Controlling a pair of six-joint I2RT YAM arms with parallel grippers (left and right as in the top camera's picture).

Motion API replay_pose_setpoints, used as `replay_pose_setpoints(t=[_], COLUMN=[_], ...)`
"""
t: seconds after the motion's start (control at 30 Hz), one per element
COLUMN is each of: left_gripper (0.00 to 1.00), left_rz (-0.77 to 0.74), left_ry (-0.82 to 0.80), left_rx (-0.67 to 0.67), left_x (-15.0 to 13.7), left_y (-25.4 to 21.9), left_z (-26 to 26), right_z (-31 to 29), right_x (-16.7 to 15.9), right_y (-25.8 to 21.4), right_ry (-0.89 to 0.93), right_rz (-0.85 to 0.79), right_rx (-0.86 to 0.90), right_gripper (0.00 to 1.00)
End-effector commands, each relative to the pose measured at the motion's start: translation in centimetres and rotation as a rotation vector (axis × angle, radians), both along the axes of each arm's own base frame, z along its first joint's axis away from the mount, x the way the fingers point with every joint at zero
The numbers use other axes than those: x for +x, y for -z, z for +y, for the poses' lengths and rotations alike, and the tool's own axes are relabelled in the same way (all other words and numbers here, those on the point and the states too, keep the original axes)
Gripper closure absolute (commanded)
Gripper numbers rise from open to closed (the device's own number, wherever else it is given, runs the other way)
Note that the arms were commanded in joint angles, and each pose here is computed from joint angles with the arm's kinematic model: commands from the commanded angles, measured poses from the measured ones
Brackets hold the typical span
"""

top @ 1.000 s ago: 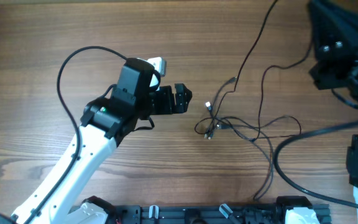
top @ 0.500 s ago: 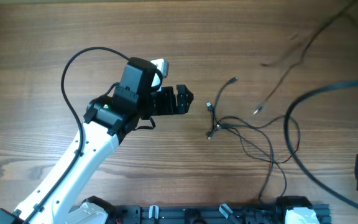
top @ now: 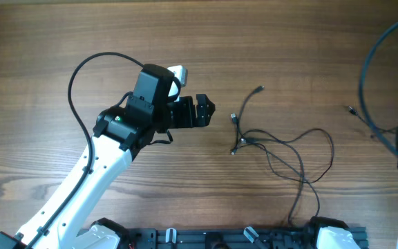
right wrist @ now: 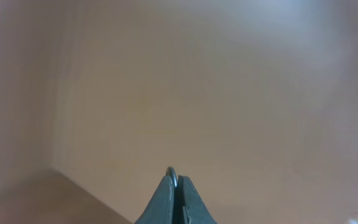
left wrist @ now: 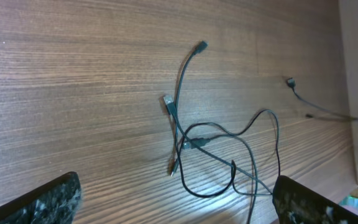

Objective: Untangle cables

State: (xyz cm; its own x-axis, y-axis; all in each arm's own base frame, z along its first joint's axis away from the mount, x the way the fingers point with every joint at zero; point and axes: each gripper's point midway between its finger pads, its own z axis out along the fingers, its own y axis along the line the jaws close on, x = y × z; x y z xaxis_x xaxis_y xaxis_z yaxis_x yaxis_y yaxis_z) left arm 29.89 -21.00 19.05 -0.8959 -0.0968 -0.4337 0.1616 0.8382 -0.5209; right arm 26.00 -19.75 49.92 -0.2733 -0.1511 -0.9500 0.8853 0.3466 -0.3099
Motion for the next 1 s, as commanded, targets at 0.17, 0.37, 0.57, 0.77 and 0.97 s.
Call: replay_pose_setpoints(t=[0.17, 0.37, 0.57, 0.77, 0.97], left_gripper=[0.0, 0.0, 0.0, 0.0, 0.0], left_rz=[0.007, 0.007, 0.008, 0.007, 0.008], left_ry=[0.009, 0.009, 0.009, 0.009, 0.009], left_rx=[-0.019, -0.019, -0.019, -0.019, -0.019], left_x=[-0.2, -0.2, -0.2, -0.2, -0.2], left_y=[-0.3, -0.3, -0.3, -0.3, -0.3], left_z=[-0.4, -0.4, -0.4, -0.4, -0.4], right_z=[-9.0, -11.1, -13.8, -14.9, -15.8], right_x=[-8.0, -7.6, -6.0, -4.4, -4.0], right_y=[5.9, 12.0, 20.2, 28.8, 34.7], right_ry=[0.279, 0.077, 0.068, 0.141, 0.242], right_rz=[-0.101, -0.202, -0.183, -0.135, -0.16], right_rx=[0.246, 0.591, 0.893, 1.157, 1.32], right_gripper=[0.96, 0.96, 0.96, 0.96, 0.79])
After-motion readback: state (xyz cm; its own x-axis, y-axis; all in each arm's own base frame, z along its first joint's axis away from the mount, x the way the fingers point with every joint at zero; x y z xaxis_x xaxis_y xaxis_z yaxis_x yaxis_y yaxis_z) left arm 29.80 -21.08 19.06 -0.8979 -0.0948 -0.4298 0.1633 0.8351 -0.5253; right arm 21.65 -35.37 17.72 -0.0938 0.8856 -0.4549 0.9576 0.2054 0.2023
